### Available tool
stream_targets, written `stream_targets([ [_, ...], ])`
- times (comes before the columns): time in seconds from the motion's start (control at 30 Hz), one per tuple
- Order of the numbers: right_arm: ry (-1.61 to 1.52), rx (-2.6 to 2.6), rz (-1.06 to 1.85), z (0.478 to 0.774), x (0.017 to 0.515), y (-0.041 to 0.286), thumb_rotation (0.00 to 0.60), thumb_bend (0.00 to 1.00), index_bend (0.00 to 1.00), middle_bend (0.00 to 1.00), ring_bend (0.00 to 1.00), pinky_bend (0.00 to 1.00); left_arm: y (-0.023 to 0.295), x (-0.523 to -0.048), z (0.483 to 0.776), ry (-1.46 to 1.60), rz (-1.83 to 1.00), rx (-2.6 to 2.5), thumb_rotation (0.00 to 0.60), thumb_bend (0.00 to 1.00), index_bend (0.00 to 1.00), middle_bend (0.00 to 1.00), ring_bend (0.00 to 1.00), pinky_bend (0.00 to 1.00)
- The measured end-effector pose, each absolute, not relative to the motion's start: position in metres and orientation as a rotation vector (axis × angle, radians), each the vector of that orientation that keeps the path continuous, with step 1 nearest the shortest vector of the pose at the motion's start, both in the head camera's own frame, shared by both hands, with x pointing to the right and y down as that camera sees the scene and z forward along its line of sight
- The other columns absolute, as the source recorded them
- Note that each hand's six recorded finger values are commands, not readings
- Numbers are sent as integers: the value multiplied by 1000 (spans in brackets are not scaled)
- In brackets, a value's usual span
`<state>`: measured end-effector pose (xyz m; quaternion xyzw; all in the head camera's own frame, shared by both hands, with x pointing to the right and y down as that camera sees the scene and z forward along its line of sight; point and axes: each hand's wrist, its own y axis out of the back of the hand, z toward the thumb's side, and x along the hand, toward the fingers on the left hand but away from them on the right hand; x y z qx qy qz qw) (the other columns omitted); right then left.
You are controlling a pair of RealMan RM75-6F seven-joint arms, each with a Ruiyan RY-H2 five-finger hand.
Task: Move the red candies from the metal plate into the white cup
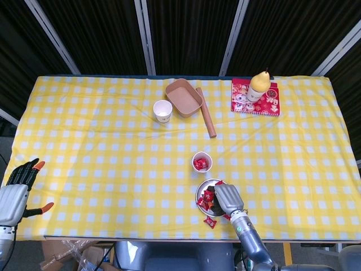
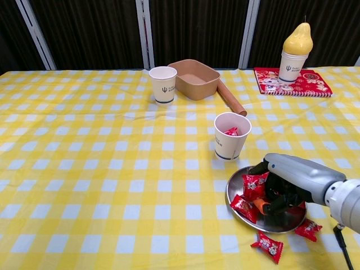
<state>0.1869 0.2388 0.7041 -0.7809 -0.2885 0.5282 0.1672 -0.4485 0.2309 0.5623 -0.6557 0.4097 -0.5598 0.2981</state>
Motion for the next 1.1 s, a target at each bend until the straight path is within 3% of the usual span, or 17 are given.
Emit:
stream_targets([
  [0.47, -909, -2197, 1444, 675, 189, 213, 600, 571, 589, 895, 999, 984, 231, -448, 563, 1087, -1488, -1746, 600, 0, 0, 0, 0, 0],
  [0.9, -1033, -2110, 1376, 638, 193, 158, 600, 571, 589, 895, 999, 984, 231, -449, 563, 1092, -1496, -1749, 600, 0, 0, 0, 0, 0],
  [1.1, -1052, -2093, 1372, 639, 188, 141, 600, 571, 589, 895, 999, 984, 231, -449, 564, 1090, -1500, -1752, 600, 0, 0, 0, 0, 0],
])
